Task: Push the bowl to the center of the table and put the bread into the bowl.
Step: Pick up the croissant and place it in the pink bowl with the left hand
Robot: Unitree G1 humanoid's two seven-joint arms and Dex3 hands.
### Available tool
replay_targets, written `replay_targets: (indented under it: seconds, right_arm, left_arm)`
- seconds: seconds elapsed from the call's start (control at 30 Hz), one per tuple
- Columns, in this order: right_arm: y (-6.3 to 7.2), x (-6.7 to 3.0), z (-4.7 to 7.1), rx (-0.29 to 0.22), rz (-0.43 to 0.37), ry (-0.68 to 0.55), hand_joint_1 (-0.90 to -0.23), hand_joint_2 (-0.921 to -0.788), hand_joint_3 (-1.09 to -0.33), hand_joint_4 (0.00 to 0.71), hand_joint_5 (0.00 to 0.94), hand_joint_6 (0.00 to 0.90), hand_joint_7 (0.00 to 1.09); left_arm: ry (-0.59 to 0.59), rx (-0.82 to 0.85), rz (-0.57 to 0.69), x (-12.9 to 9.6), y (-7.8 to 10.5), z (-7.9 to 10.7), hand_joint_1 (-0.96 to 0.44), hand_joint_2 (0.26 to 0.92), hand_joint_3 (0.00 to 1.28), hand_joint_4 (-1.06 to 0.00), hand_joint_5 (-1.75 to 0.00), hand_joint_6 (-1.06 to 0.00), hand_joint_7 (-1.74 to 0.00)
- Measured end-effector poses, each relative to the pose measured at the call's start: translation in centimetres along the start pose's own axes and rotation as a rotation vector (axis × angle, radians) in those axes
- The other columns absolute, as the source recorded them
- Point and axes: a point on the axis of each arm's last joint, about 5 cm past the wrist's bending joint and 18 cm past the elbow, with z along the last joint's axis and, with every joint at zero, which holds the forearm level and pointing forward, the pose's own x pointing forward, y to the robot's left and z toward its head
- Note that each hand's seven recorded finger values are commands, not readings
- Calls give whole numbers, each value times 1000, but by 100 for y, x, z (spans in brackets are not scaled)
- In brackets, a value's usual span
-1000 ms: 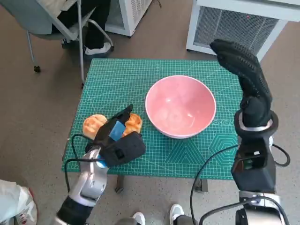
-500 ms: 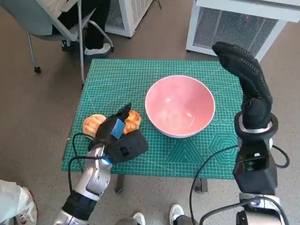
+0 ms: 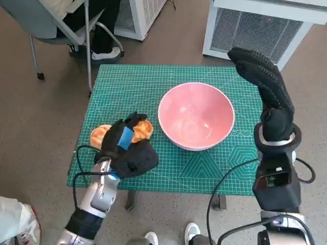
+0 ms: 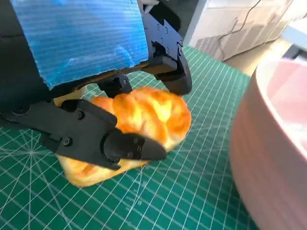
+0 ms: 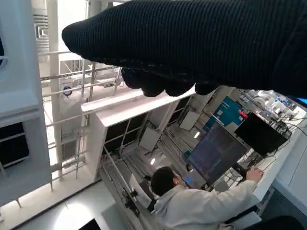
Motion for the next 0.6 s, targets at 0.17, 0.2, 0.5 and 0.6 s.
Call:
replay_targets:
  seconds: [0.17,0.2,0.5,0.6]
  right_arm:
    - [4,-5,-3,4,3,2,-548,-921,-812,299,9,-1,661]
    - [4,-6,-4,5,3,3,-549,-921,-811,299,8,-1,661]
    - [-7,-11,-4,18,-7,5,-539,-921,-812,299,7,-1,661]
    - [-8,-17,-5,18,-6,7,-534,-921,-813,299,7,-1,660]
  left_arm:
    - [-11,-13,27,-23,37,-31,1,919,75,-717,-1181,-584,-1166]
    - [-14,-16,34,-30,49,-33,1,919,72,-720,-1182,-589,-1158]
    - [-113,-64,185,-125,317,95,1,916,36,-778,-1133,-631,-1099]
    - [-186,-79,268,-160,443,182,1,915,31,-788,-1125,-638,-1090]
